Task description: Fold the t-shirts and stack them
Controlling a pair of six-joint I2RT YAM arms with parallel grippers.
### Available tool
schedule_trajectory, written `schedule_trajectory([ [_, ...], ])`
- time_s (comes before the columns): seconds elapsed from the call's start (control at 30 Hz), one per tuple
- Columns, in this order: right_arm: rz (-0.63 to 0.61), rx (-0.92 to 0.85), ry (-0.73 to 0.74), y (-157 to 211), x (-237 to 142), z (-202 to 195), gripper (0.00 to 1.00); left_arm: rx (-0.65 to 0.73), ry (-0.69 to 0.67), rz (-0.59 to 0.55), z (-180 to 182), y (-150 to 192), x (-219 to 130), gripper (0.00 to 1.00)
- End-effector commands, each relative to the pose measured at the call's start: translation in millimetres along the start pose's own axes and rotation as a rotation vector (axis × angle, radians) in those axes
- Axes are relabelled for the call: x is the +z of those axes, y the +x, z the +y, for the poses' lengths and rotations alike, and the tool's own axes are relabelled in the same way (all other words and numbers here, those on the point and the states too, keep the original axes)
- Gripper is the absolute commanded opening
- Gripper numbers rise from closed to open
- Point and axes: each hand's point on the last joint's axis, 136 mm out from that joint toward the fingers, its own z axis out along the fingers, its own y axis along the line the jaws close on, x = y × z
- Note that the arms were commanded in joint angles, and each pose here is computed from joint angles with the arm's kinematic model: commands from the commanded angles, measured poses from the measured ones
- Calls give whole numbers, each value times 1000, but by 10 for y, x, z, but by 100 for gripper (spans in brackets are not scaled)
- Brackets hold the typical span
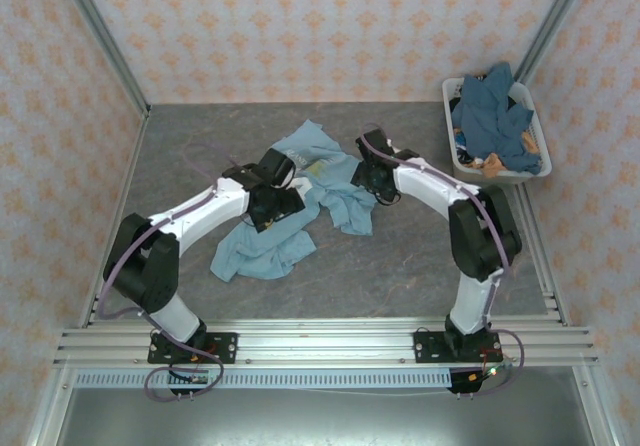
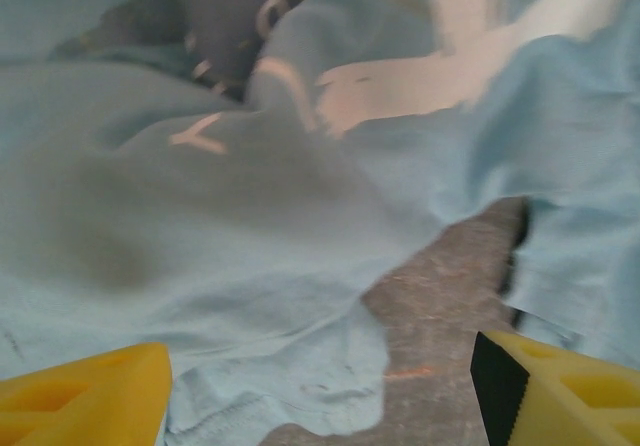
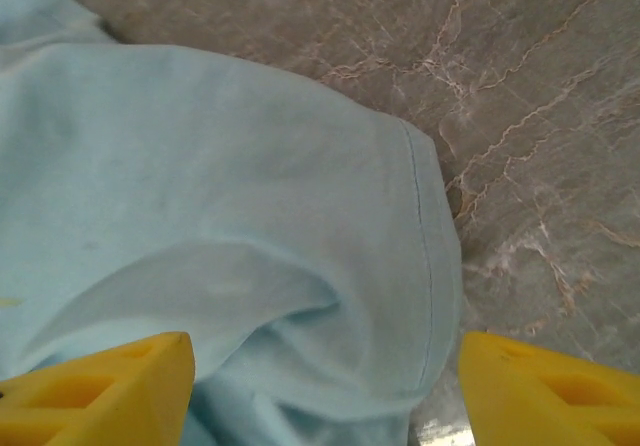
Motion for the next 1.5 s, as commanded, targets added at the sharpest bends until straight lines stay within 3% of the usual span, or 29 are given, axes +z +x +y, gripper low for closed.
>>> schedule_trajectory([
  [0.0, 55, -8, 28, 12, 139, -42, 70, -68, 23, -20, -19, -42, 18, 80],
  [0.1, 100, 6, 36, 88, 321, -62, 65, -24, 70, -17, -166, -59, -15, 80],
  [0.17, 115, 29, 39, 105, 386, -74, 55, 46, 112, -30, -348, -70, -96, 81],
  [0.23, 108, 62, 26, 64, 371, -72, 32, 174, 160, -48, -628, -30, -205, 83],
  [0.33, 62, 116, -66, -96, 144, 36, 9, 345, 158, -66, -932, 70, -245, 86],
  [0.43, 58, 128, -146, -203, -193, 135, 6, 432, 123, -85, -1096, 100, -127, 89],
  [0.47, 72, 126, -154, -197, -287, 133, 8, 446, 120, -91, -1145, 97, -81, 89],
  [0.5, 87, 121, -139, -179, -412, 92, 20, 460, 119, -106, -1211, 80, -48, 90],
  [0.57, 78, 126, -36, -153, -591, -158, 57, 500, 127, -139, -1385, 59, -16, 92],
  [0.63, 22, 158, 100, -176, -845, -564, 75, 559, 114, -169, -1572, 62, 76, 94],
  [0.8, -116, 284, 116, -324, -1404, -1138, 80, 721, -8, -236, -1858, 122, 393, 99],
  [0.9, -170, 287, 71, -366, -1703, -1185, 80, 789, -127, -271, -1917, 150, 647, 100],
  [1.03, -191, 305, 49, -299, -1874, -1249, 79, 769, -301, -272, -1772, 71, 958, 99],
  [1.1, -189, 307, 43, -251, -1898, -1282, 78, 760, -311, -252, -1749, 63, 1080, 88],
  [1.13, -185, 304, 41, -221, -1904, -1298, 76, 752, -289, -241, -1776, 70, 1119, 75],
  [1.17, -181, 304, 43, -190, -1907, -1316, 75, 746, -261, -236, -1819, 75, 1144, 60],
  [1.23, -174, 307, 54, -130, -1885, -1370, 72, 738, -174, -227, -2000, 107, 1116, 12],
  [1.27, -186, 310, 49, -119, -1918, -1393, 72, 734, -133, -226, -2103, 127, 1071, 0],
  [1.47, -231, 348, 60, -73, -2006, -1592, 62, 651, 258, -253, -3069, 183, 276, 0],
])
